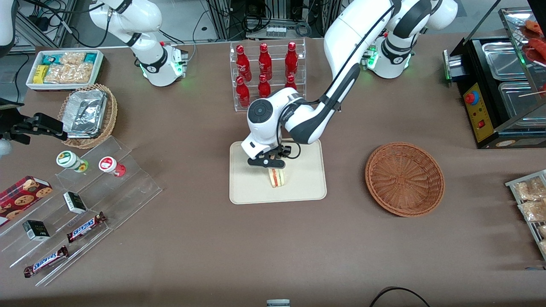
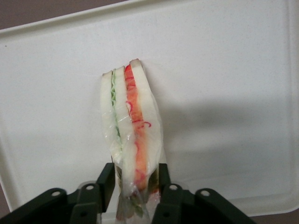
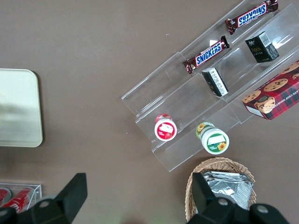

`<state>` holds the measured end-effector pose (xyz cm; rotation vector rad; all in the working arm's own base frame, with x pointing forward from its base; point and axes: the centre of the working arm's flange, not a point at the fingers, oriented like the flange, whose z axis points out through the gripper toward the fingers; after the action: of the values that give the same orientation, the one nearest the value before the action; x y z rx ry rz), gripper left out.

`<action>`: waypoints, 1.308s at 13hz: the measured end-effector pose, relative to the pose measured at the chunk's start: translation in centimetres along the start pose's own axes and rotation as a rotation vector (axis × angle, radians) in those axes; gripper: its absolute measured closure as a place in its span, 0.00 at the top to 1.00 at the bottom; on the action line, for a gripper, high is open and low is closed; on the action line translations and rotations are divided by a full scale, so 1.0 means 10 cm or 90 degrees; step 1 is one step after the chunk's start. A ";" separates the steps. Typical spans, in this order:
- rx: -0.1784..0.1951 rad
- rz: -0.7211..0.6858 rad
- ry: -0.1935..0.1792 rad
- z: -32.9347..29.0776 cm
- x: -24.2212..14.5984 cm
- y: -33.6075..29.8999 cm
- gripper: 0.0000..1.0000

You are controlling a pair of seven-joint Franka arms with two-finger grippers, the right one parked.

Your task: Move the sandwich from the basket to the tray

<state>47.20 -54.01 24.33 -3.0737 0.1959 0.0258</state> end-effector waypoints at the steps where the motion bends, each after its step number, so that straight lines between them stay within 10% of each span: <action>1: 0.001 -0.002 0.001 -0.03 0.02 -0.01 0.63; 5: 0.024 -0.050 0.003 -0.68 0.14 -0.24 1.00; 9: 0.002 -0.140 0.008 -1.85 0.37 -1.02 1.00; 17: 0.032 -0.223 -0.009 -2.91 0.29 -2.20 1.00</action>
<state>53.26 -34.43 54.67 -3.0076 -0.3371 0.0257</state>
